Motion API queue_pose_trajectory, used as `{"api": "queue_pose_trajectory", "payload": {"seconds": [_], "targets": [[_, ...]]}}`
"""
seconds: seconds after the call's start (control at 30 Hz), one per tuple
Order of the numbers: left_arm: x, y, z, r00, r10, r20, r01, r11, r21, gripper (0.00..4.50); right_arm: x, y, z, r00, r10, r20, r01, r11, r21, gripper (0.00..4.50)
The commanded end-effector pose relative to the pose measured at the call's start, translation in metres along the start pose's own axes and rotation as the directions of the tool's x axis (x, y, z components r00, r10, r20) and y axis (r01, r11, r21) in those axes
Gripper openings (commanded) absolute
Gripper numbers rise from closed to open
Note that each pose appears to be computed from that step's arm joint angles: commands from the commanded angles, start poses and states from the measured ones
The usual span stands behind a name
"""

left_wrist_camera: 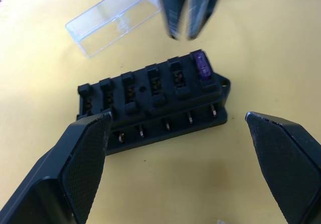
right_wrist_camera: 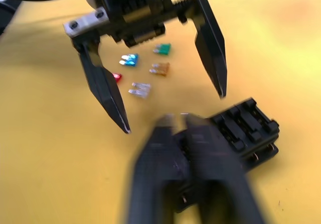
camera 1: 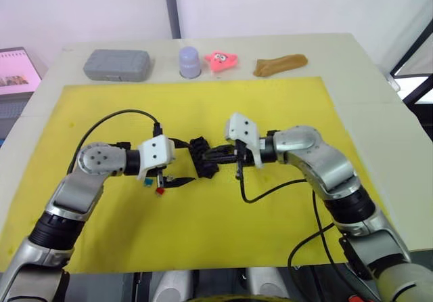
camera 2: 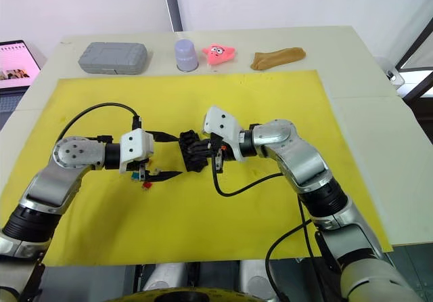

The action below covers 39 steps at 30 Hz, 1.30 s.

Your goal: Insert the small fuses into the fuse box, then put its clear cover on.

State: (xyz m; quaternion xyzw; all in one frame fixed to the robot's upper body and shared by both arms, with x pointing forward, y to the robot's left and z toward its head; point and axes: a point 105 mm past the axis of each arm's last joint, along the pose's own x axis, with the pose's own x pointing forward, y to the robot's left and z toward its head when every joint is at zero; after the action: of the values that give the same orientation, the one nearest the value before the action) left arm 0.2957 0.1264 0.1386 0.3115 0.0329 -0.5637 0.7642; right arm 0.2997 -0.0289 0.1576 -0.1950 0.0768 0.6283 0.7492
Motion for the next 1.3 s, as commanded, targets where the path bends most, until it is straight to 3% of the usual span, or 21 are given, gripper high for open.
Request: {"api": "queue_pose_trajectory", "payload": {"seconds": [0.03,0.43,0.67,0.8,1.0,1.3], "targets": [[-0.003,0.006,0.005,0.999,0.030,0.013,-0.030,0.999,0.027,4.50,0.002,0.001,0.003,1.000,0.005,0.017,-0.005,1.000,-0.026,0.09],[-0.006,0.012,-0.001,0.998,0.064,-0.005,-0.064,0.998,0.017,4.50,0.009,0.007,-0.032,0.995,0.018,-0.102,-0.023,0.999,-0.042,0.09],[-0.006,0.012,-0.001,0.998,0.070,-0.003,-0.070,0.997,0.012,4.50,0.010,0.007,-0.035,0.992,0.014,-0.127,-0.018,0.999,-0.032,0.09],[-0.006,0.012,-0.002,0.997,0.071,-0.002,-0.071,0.997,0.007,4.50,0.010,0.009,-0.031,0.993,0.025,-0.119,-0.028,0.999,-0.024,0.09],[-0.010,0.014,-0.003,0.997,0.080,-0.004,-0.080,0.997,0.000,4.50,-0.005,-0.004,0.003,1.000,-0.020,0.022,0.019,0.999,0.047,0.09],[-0.013,0.014,-0.005,0.996,0.086,-0.007,-0.086,0.996,-0.010,4.50,-0.023,-0.020,-0.008,0.995,-0.098,-0.027,0.099,0.993,0.062,0.09]]}}
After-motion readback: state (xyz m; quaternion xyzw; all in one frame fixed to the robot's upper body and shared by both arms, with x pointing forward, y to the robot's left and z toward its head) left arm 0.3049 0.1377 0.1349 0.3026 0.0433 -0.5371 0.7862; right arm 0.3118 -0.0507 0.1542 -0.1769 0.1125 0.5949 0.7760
